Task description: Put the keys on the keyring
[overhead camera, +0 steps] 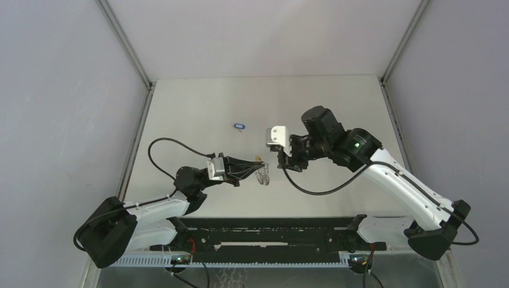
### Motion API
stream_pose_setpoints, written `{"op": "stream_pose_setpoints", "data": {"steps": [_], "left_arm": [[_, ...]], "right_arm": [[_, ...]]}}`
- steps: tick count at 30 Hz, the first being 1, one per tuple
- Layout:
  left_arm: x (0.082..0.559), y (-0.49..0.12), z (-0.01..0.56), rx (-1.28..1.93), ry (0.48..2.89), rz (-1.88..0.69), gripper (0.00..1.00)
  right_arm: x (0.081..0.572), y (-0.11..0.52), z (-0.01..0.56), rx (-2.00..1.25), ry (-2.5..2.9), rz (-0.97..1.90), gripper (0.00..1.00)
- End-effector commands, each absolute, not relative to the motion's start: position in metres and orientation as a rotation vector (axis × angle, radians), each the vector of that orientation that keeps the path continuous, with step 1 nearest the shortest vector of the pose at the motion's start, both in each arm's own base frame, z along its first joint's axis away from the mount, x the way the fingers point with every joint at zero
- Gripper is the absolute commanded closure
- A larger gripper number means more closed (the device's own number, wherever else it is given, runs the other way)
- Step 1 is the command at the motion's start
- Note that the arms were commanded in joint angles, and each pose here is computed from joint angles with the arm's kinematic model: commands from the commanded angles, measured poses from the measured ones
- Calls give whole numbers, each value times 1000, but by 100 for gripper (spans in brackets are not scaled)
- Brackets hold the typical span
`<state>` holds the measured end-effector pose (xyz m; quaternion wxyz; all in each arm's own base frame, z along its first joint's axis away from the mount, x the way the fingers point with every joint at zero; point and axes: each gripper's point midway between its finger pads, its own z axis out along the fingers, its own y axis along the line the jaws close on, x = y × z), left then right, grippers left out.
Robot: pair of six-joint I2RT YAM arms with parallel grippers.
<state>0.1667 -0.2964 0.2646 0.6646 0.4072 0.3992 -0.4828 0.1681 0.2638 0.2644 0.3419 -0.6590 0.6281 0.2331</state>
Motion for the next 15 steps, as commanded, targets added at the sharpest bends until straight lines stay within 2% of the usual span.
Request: {"op": "stream_pose_setpoints", "data": {"steps": [1,8,15], "left_arm": [[161,-286,288,866,808,-1085,100],[156,-283,294,870,780,-1088,100],[153,-282,296,870,771,-1087,100]], "right_arm": [[165,280,297,-1587,1447,826,65],[165,293,298,-1544,1400,1013,66],[163,300,296,-1551,1384,1079,67]]}}
